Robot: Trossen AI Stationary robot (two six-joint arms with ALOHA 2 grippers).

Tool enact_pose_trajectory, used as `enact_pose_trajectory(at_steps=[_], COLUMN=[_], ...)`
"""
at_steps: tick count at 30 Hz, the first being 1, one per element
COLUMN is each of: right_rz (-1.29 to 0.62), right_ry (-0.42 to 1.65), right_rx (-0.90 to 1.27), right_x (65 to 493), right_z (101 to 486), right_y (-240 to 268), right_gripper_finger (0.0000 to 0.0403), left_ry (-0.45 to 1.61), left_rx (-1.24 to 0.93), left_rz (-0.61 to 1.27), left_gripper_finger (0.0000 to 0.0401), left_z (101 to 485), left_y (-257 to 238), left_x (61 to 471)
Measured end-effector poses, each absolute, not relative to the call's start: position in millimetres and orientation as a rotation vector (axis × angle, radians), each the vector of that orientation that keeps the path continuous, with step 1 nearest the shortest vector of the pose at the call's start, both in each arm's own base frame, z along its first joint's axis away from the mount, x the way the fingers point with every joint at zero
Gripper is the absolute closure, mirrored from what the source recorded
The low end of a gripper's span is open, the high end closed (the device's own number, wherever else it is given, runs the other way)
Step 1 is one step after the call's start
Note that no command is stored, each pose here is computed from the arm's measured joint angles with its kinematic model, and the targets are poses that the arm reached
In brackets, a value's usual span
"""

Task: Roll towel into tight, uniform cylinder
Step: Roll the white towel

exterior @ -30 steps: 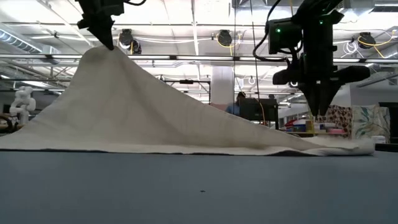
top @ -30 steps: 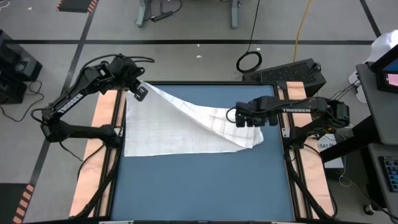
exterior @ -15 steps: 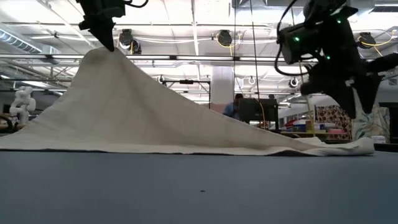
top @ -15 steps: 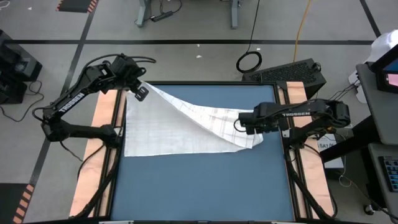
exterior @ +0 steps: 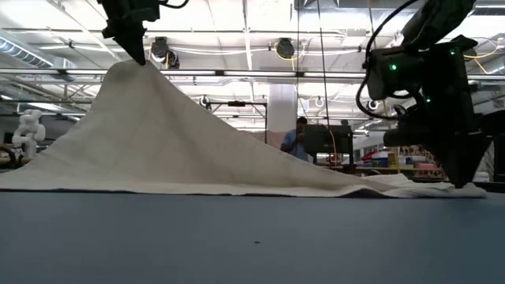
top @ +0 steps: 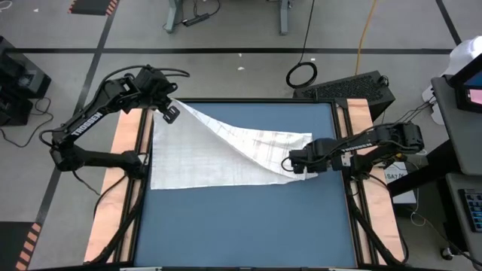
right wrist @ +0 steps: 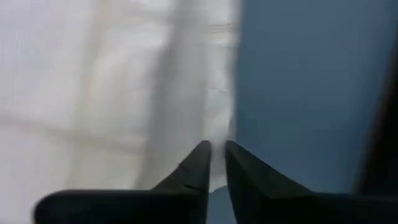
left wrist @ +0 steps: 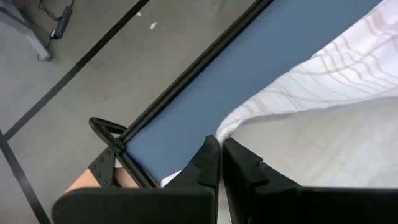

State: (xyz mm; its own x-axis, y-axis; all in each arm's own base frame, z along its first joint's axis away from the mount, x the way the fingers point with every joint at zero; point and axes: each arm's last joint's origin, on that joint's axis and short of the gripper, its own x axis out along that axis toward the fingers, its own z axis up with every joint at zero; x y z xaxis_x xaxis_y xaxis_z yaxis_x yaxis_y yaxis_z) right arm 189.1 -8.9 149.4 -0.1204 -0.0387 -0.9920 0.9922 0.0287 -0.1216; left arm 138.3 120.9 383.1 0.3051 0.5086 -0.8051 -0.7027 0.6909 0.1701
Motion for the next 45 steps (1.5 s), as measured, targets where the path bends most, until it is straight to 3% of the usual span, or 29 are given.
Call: enact_pose_trajectory(at_steps=[3,8,17,22,25,28,32,37,45], right_rz=[-1.108,-0.951,-0.666,-0.878,-1.126,-1.202,-1.193,-1.140,-1.021], right_ry=[1.281,1.307,1.467,1.357,1.325,1.384,1.533,1.633,1.493], right_rx=[1.152,1.239,1.391,1.233,1.086,1.005,1.010,1.055,1.133], right_x=[201,216,225,221,214,210,206,201,193], right_z=[149,162,231,236,217,196,172,173,204], right_y=[-4,8,17,5,-4,-5,-2,7,34], right_gripper_finger=[0.0397,0.0394,0.0401,0.0402,0.0402,0.0402,0.0399,0.0369,0.0275], left_ry=[0.972,0.969,0.968,0.949,0.924,0.907,0.920,0.927,0.931], left_rx=[-0.231,-0.241,-0.243,-0.238,-0.231,-0.227,-0.233,-0.235,-0.226], left_rz=[0.809,0.800,0.796,0.799,0.802,0.805,0.799,0.796,0.792], left_gripper_finger=[0.0389,0.0389,0.0389,0.0389,0.0389,0.0389,0.0389,0.0389,0.0389], left_z=[383,382,382,383,384,384,383,382,382], left_y=[122,121,121,123,125,127,128,127,127], left_x=[139,140,140,141,144,146,148,147,147])
